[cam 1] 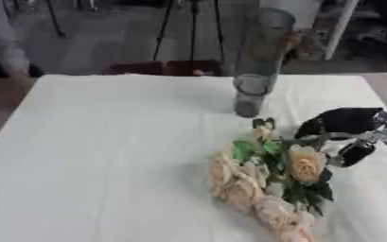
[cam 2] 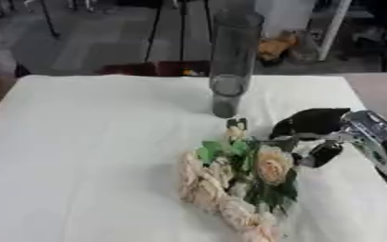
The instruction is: Arrange flowers into the vase.
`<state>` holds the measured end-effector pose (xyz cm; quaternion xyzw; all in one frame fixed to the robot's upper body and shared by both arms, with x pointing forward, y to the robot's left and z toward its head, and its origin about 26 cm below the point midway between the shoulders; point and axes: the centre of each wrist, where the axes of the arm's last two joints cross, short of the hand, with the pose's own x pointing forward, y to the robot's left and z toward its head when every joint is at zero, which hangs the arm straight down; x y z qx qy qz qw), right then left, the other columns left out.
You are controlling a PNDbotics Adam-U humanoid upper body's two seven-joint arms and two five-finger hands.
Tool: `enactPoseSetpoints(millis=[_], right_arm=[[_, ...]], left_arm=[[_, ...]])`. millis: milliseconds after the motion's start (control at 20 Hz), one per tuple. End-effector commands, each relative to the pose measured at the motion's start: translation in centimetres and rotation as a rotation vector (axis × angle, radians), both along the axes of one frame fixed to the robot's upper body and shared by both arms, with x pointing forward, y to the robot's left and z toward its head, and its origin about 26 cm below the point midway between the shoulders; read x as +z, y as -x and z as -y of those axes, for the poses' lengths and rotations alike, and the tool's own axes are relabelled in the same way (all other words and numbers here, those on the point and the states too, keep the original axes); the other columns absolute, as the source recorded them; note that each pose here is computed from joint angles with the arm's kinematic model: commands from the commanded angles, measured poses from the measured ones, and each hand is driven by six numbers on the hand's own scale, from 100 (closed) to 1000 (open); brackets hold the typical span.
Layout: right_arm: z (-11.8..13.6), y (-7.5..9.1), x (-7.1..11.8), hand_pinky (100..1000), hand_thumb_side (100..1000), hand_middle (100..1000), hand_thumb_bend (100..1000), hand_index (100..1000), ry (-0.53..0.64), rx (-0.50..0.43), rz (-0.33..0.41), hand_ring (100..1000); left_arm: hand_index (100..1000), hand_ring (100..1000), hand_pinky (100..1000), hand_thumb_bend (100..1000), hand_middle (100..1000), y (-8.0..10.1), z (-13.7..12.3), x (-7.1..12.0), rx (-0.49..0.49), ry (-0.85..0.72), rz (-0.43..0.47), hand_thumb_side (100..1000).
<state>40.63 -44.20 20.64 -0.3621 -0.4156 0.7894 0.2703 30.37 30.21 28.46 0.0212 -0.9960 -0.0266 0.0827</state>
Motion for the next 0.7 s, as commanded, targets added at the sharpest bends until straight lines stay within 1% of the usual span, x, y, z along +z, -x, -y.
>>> enactPoseSetpoints(millis=[50, 150, 500, 700], right_arm=[[0.53, 0.02, 1.28, 824, 319, 842, 336, 935, 0.011, -0.006, 0.025, 816], [0.61, -0.01, 1.22, 822, 309, 842, 341, 931, 0.01, -0.009, 0.022, 816], [0.66, -0.08, 1.17, 810, 317, 811, 330, 912, 0.002, -0.008, 0.016, 801], [0.64, -0.07, 1.23, 810, 317, 811, 330, 912, -0.001, -0.006, 0.017, 801]], left_arm=[[983, 947, 822, 100, 963, 0.42, -0.18, 0.85, 0.003, -0.016, 0.029, 1000], [983, 947, 822, 100, 963, 0.41, -0.19, 0.81, 0.002, -0.015, 0.028, 1000], [983, 947, 822, 100, 963, 0.43, -0.28, 0.72, 0.005, -0.013, 0.026, 1000], [983, 947, 822, 100, 963, 0.43, -0.28, 0.71, 0.005, -0.013, 0.025, 1000]])
